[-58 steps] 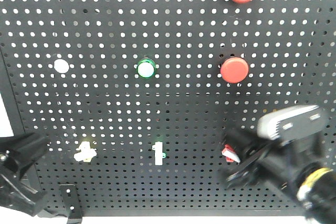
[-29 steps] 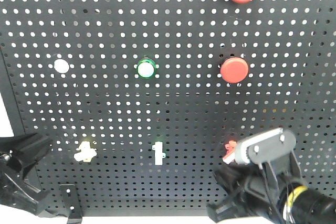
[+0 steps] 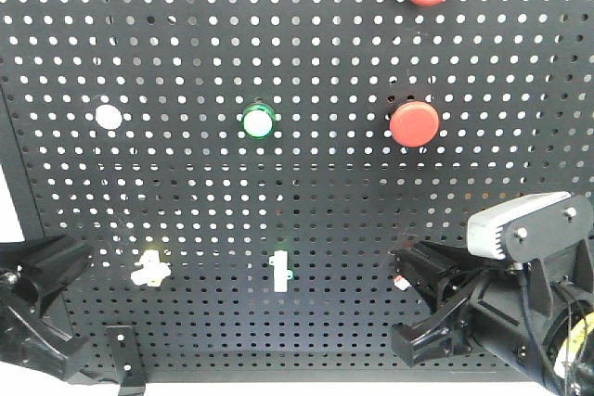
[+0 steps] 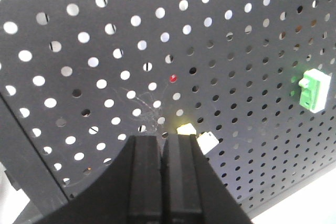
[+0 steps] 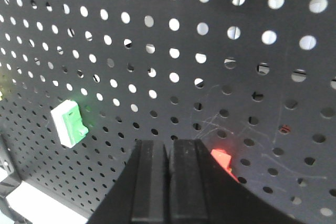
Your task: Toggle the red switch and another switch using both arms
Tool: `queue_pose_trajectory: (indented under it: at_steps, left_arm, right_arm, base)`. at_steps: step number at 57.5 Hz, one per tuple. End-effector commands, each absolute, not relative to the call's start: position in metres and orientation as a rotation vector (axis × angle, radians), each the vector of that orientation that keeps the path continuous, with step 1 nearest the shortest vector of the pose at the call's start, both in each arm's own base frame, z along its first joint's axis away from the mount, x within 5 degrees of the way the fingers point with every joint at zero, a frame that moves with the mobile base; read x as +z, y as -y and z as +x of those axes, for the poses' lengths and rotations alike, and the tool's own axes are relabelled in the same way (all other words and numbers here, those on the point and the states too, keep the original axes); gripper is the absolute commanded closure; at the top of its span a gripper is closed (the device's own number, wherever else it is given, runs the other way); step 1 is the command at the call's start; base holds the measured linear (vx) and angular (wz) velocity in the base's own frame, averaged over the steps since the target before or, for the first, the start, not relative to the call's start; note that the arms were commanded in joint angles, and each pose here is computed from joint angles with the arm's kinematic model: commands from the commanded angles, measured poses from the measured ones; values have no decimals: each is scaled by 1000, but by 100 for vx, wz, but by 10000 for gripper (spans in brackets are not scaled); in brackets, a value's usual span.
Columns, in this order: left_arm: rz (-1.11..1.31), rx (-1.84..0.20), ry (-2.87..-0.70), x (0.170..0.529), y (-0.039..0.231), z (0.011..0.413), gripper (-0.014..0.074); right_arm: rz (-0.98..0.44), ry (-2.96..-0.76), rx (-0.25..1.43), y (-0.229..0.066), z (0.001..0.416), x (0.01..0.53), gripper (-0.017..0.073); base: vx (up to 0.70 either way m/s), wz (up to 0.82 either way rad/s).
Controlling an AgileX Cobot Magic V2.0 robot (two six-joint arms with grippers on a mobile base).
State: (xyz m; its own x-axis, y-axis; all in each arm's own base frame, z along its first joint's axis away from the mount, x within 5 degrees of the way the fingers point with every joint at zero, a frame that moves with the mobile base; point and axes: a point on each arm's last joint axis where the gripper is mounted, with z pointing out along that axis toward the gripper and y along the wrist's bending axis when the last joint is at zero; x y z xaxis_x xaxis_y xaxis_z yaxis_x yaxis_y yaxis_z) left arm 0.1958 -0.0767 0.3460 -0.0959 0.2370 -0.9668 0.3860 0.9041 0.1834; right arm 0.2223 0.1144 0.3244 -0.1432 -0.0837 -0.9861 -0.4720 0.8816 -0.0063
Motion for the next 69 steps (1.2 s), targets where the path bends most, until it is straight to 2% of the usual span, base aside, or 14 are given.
queue_pose_trajectory:
  at_steps: [1,25,30,37,50,59,69]
  left_arm:
    - [458,-161,-1572,364,79,194,591]
    - [460,-157,-1569,365,78,193,591]
    - [462,-129,-1563,365,71,184,591]
    - [330,-150,-1556,356,49,157,591]
    - [166,-44,-1528,301,13,98,591]
    - [114,4,-1531,248,5,73,591]
    - [89,19,-1486,212,3,59,591]
  right_arm:
    - [-409,-1575,376,-114,221,346,566]
    - [-409,-1574,376,-114,221,346,566]
    - [-409,-1574,376,-114,221,346,566]
    - [-409,-1574,376,-114,221,346,566]
    - [-409,-1574,376,-114,221,346,566]
    - [-409,-1574,376,-114,221,346,566]
    - [-409,-1572,377,-114,221,346,566]
  base:
    - [0,0]
    - [0,0]
    - [0,0]
    - [0,0]
    - [0,0]
    - [0,0]
    - [0,0]
